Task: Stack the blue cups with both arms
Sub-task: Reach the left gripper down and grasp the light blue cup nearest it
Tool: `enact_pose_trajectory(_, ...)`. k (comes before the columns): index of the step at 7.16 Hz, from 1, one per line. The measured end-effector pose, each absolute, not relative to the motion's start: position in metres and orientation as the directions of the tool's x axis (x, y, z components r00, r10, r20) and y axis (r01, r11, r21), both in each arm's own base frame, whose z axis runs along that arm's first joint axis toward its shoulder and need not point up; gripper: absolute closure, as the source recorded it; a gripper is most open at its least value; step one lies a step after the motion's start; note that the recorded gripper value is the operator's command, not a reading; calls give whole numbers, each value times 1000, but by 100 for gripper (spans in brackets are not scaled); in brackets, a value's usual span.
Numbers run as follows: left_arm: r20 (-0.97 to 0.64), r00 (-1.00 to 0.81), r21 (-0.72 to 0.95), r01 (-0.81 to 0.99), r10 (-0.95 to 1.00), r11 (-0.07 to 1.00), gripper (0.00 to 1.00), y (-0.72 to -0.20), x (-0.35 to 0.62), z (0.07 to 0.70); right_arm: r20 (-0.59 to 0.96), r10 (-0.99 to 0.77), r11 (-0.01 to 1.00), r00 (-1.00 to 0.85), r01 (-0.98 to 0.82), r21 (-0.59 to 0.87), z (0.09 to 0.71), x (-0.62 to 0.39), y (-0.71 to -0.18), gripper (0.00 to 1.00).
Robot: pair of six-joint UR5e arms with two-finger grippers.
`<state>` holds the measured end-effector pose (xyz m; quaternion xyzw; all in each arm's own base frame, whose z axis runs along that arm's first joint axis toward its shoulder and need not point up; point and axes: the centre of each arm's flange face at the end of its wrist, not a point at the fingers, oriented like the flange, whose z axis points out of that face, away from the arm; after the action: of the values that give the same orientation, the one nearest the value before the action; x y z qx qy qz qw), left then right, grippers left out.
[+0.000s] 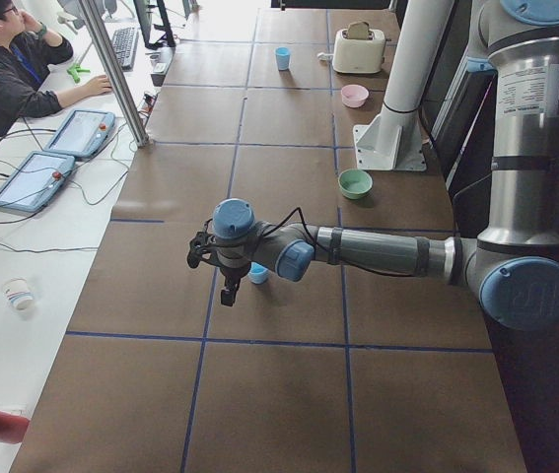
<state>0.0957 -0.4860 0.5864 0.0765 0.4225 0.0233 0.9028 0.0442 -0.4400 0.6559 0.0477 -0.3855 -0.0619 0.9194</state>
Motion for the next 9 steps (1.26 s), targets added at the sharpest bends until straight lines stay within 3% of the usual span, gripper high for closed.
enact_pose_trajectory(4,-726,685,127,47,61,991,0,-475,156,590,702,-150,988,696,78,133,657,44,-440,0)
enact_pose_trajectory(5,-722,688,118,30,65,993,10,-472,165,595,702,-150,988,696,78,133,657,44,-440,0)
enact_pose_trajectory(7,-719,691,105,1,75,994,69,-467,179,602,702,-150,988,697,79,132,658,44,-440,0)
enact_pose_trajectory(8,-721,689,100,-3,74,995,89,-466,182,603,701,-150,988,697,80,132,658,44,-440,0)
enact_pose_trajectory(9,-724,686,95,-3,71,995,95,-465,183,602,701,-150,988,697,80,132,658,44,-440,0)
